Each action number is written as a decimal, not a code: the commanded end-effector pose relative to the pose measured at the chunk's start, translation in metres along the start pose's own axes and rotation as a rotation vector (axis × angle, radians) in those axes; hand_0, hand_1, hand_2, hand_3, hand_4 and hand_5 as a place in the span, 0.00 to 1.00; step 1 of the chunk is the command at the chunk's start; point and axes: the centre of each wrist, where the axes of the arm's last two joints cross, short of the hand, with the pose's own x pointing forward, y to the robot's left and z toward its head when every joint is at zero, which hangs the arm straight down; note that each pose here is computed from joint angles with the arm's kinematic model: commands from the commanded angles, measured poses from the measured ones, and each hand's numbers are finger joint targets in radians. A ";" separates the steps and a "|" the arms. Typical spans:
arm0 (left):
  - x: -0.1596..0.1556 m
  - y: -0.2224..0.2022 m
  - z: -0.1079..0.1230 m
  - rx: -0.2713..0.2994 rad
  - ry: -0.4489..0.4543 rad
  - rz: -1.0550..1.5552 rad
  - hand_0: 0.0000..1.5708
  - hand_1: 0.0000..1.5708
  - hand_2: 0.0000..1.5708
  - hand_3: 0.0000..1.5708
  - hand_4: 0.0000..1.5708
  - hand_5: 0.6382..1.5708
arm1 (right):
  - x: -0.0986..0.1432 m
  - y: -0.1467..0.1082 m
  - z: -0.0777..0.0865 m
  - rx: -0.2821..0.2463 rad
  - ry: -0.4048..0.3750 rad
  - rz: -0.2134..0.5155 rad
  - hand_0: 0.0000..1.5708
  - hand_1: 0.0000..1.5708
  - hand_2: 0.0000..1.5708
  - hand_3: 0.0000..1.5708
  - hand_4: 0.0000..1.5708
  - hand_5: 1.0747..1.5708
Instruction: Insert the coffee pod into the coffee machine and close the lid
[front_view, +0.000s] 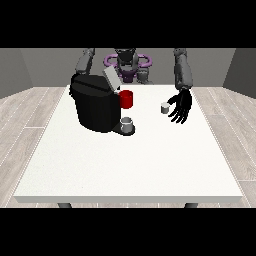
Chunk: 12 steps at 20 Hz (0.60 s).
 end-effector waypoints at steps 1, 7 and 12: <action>0.023 -0.037 -0.008 -0.103 -0.052 -0.013 0.77 0.77 0.78 0.69 0.00 1.00 | -0.019 0.003 0.010 0.001 0.028 0.001 0.00 0.00 0.00 0.00 0.19 1.00; 0.027 -0.072 0.000 -0.192 -0.089 -0.001 0.82 0.82 0.82 0.71 0.05 1.00 | -0.034 -0.026 0.018 -0.040 0.065 -0.012 0.00 0.00 0.00 0.00 0.26 1.00; 0.021 -0.057 -0.006 -0.167 -0.069 -0.016 0.76 0.76 0.81 0.75 0.15 1.00 | -0.022 -0.014 0.007 -0.041 0.097 -0.004 0.00 0.00 0.00 0.00 0.25 1.00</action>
